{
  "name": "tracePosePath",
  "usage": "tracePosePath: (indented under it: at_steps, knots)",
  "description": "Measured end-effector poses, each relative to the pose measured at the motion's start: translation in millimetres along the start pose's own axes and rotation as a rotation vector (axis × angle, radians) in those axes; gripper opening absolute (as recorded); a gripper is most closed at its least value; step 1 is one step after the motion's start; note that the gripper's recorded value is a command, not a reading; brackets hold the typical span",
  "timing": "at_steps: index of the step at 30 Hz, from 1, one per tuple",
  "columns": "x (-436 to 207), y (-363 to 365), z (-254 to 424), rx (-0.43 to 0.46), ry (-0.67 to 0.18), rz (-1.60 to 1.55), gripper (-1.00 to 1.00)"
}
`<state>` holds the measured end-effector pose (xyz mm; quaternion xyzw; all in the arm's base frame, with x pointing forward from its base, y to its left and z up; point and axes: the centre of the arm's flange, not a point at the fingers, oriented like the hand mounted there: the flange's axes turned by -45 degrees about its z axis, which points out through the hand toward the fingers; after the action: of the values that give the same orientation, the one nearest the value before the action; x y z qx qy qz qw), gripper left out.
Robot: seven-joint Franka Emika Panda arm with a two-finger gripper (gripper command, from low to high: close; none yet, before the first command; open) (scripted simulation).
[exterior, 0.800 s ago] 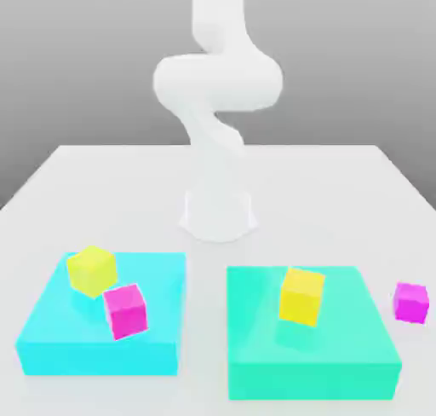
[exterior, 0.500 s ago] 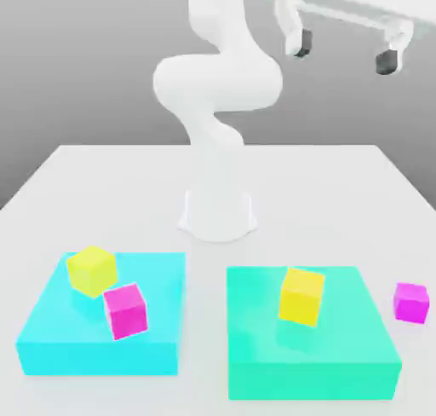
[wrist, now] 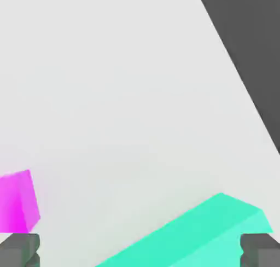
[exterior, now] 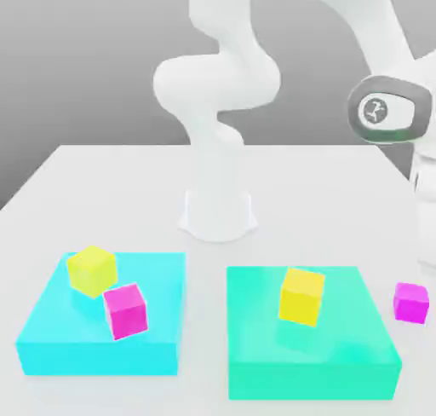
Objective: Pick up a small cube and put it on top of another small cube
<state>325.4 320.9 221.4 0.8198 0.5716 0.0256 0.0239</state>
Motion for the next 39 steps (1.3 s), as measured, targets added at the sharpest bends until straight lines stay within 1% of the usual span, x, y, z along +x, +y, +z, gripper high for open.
tracePosePath:
  at_steps: [1,3,8,9,16,23,24,29,32,35,39]
  knots:
    - [1.1,-17.5,12.5,0.031,-0.006,-0.045,0.00]
    - [2.9,-34.1,31.9,0.060,-0.007,-0.086,0.00]
    - [3.1,-42.4,78.3,0.070,-0.006,-0.098,0.00]
    - [2.0,-43.5,87.4,0.070,-0.009,-0.099,-1.00]
    - [1.8,-43.8,89.1,0.070,-0.009,-0.100,-1.00]
    - [3.1,-38.5,32.6,0.069,-0.010,-0.094,-1.00]
    - [3.7,-28.1,30.2,0.067,-0.011,-0.052,-1.00]
    - [-29.5,67.4,20.6,0.037,-0.052,0.369,-1.00]
    - [-68.1,117.4,10.9,0.022,-0.078,0.629,-1.00]
    - [-117.9,157.0,-1.8,0.014,-0.104,0.890,-1.00]
    - [-217.0,208.7,-21.4,0.015,-0.136,1.313,-1.00]
